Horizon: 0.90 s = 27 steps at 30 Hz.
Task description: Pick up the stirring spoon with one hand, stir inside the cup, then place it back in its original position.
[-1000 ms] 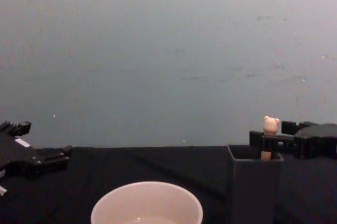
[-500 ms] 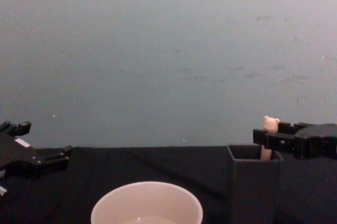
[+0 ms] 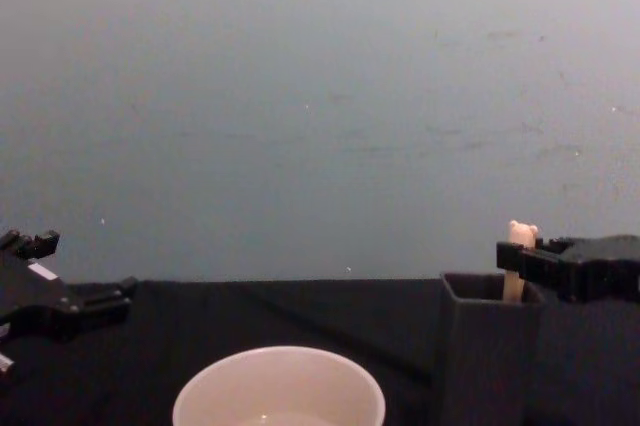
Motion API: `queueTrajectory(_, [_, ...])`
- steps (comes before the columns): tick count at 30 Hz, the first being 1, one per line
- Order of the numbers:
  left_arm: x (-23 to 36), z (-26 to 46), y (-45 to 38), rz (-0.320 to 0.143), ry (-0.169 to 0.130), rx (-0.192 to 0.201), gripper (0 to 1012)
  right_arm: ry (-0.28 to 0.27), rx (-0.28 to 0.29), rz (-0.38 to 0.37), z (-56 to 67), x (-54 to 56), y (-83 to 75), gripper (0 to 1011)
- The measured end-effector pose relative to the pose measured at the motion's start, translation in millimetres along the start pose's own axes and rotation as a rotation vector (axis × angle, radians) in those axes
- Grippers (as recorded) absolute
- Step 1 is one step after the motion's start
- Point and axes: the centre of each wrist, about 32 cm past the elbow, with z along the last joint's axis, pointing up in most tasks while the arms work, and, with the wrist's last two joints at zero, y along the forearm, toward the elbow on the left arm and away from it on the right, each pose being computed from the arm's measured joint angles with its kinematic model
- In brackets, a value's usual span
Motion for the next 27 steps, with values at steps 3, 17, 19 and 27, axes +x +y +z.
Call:
queueTrajectory(3, [0.0,0.0,0.0,0.000,0.000,0.000,1001,0.000,0.000,0.000,0.0,0.0,0.0,211])
queueTrajectory(17, [0.0,0.0,0.0,0.000,0.000,0.000,1001,0.000,0.000,0.000,0.0,0.0,0.0,211])
queueTrajectory(19, [0.0,0.0,0.0,0.000,0.000,0.000,1001,0.000,0.000,0.000,0.0,0.0,0.0,211])
queueTrajectory(27, [0.0,0.0,0.0,0.000,0.000,0.000,1001,0.002,0.003,0.005,1.2,0.7,0.2,211])
